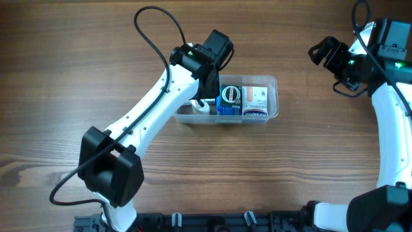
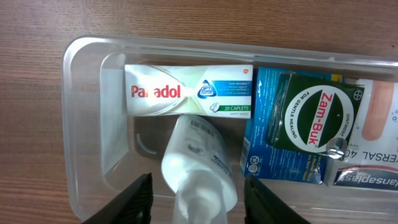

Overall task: Pack container
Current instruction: 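Lay the spray bottle on the Panadol box and release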

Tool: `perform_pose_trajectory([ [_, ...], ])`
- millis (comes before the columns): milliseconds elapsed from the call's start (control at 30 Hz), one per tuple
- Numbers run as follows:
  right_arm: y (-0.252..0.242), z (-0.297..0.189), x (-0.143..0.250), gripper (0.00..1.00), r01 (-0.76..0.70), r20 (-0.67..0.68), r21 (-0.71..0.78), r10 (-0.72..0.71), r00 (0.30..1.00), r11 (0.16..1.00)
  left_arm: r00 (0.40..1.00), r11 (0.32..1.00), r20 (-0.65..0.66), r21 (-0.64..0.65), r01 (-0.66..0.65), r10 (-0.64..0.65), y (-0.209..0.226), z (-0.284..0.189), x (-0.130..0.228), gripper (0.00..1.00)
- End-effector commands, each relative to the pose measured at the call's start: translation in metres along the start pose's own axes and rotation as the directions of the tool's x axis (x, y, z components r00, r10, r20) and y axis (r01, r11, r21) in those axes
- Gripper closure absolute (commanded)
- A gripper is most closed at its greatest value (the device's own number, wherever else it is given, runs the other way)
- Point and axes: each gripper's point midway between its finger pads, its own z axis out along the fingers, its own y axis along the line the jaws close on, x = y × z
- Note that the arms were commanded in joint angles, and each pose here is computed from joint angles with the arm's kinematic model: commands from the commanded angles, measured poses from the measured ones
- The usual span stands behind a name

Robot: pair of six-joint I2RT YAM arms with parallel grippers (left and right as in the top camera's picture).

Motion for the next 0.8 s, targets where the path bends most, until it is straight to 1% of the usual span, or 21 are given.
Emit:
perform_pose_trajectory([
  [0,0.007,-0.008,-0.002,0.0,0.003,0.02,-0.025,-0.003,1.0,1.0,1.0,1.0,0.009,-0.005,0.005,-0.005,0.0,-0.005,-0.001,0.5],
  [133,0.007,-0.008,-0.002,0.0,0.004,0.021,-0.025,-0.003,1.0,1.0,1.0,1.0,0.008,-0.005,0.004,-0.004,0.004,-0.015,0.001,0.48],
  [233,0.007,-0.008,-0.002,0.0,0.004,0.021,-0.025,-0.003,1.0,1.0,0.999,1.0,0.04,0.014,0.003,-0.004,0.007,-0.034,-0.001,0.45],
  [333,0.007,-0.008,-0.002,0.0,0.004,0.02,-0.025,-0.003,1.0,1.0,0.989,0.999,0.145,0.036,-0.015,0.01,0.02,-0.074,-0.013,0.39],
  [367,0.007,-0.008,-0.002,0.0,0.004,0.021,-0.025,-0.003,1.0,1.0,0.983,0.999,0.184,0.042,-0.002,-0.005,0.027,-0.088,-0.017,0.37],
  [400,0.007,-0.008,-0.002,0.0,0.003,0.02,-0.025,-0.003,1.0,1.0,0.974,0.999,0.224,0.046,0.013,-0.023,0.035,-0.102,-0.021,0.33],
  [467,0.007,-0.008,-0.002,0.0,0.004,0.02,-0.025,-0.003,1.0,1.0,0.951,0.999,0.306,0.045,0.03,-0.043,0.057,-0.132,-0.028,0.31],
  [567,0.007,-0.008,-0.002,0.0,0.004,0.021,-0.025,-0.003,1.0,1.0,0.904,0.997,0.422,0.06,0.042,-0.064,0.095,-0.181,-0.03,0.33],
  [667,0.007,-0.008,-0.002,0.0,0.004,0.02,-0.025,-0.003,1.0,1.0,0.858,0.994,0.501,0.078,0.083,-0.111,0.133,-0.222,-0.016,0.35],
  [700,0.007,-0.008,-0.002,0.0,0.004,0.021,-0.025,-0.003,1.0,1.0,0.844,0.992,0.521,0.075,0.104,-0.128,0.146,-0.234,-0.007,0.32],
  [767,0.007,-0.008,-0.002,0.0,0.003,0.02,-0.025,-0.003,1.0,1.0,0.82,0.987,0.551,0.066,0.146,-0.158,0.17,-0.253,0.014,0.22],
])
